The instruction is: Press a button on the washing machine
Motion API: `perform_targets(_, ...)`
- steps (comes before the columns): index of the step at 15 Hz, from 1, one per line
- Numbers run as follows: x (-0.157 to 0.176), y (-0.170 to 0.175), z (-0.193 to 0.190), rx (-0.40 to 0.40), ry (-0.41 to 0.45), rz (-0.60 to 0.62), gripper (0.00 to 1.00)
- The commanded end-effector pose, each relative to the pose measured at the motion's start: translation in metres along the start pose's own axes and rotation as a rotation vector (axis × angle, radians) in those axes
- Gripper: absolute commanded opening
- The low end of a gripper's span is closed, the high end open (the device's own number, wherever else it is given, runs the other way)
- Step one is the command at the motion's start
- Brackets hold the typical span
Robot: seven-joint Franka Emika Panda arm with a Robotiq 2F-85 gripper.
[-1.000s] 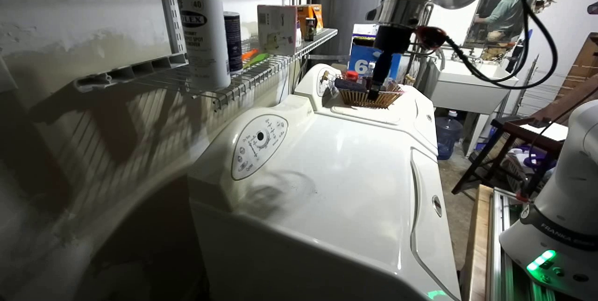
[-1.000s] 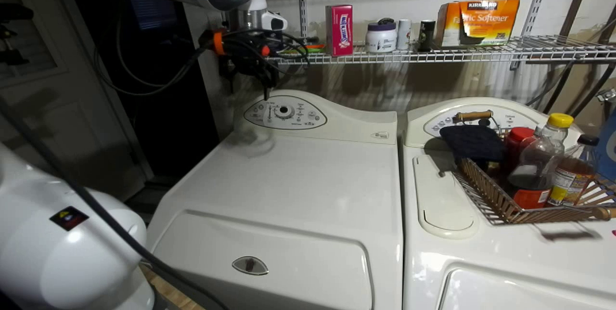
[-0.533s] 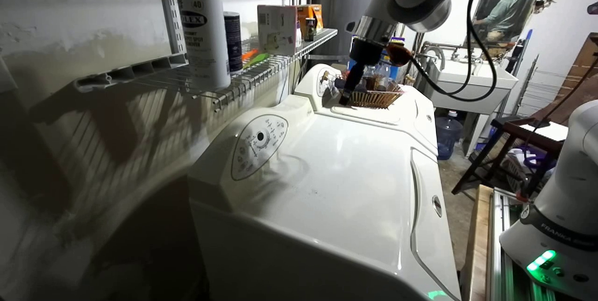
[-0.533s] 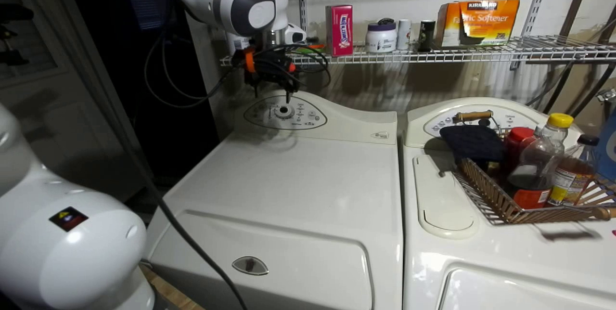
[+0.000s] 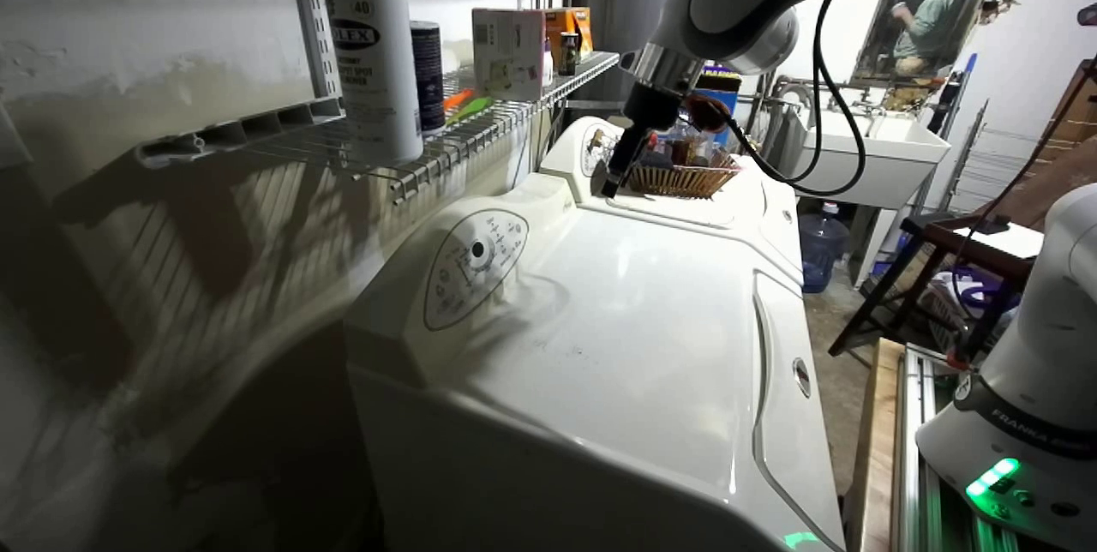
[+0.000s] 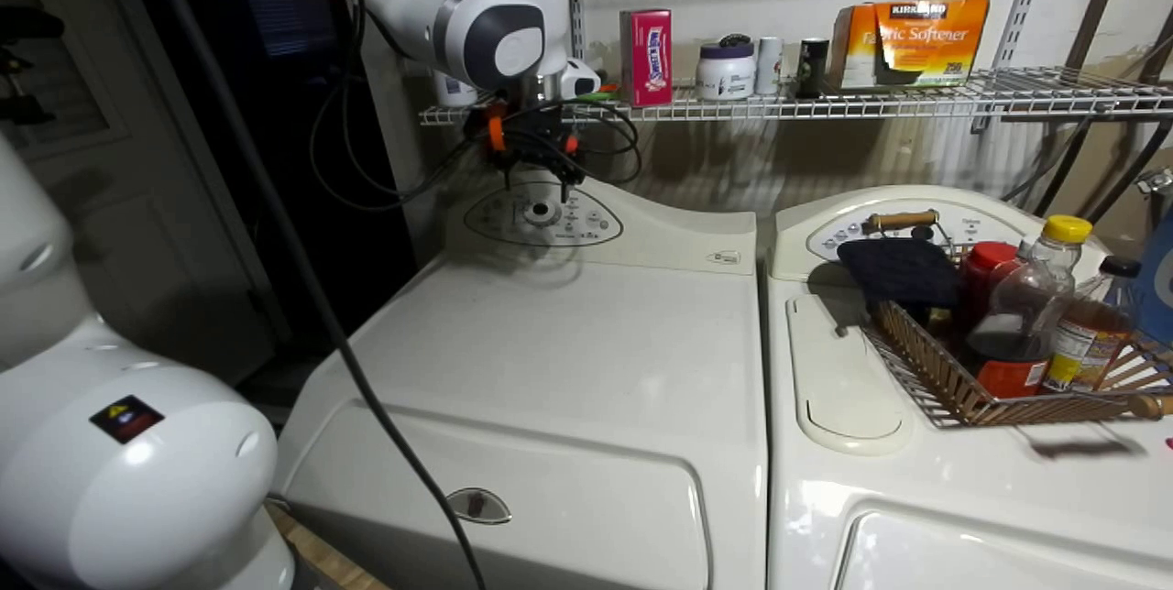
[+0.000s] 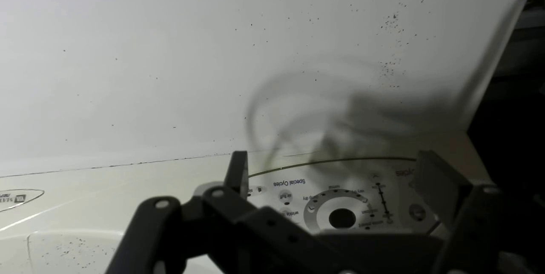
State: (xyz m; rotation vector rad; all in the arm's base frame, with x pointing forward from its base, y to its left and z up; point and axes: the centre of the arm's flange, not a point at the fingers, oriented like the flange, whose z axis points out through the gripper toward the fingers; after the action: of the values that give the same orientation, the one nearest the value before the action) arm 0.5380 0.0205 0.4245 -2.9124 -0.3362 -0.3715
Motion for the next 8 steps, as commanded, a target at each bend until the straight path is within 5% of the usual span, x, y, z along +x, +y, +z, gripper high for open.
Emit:
perform_targets(1, 0.000, 0.000, 0.000, 0.000, 0.001, 0.000, 1.00)
perform_targets(6, 0.016, 0.002, 0.023, -0.012, 0.027, 0.013, 1.00)
perform_targets(7, 0.022, 0.004, 0.031, -0.030, 0.043, 0.024, 0.75)
perform_targets(8, 0.027, 0.007, 0.041, -0.039, 0.053, 0.038, 0.74)
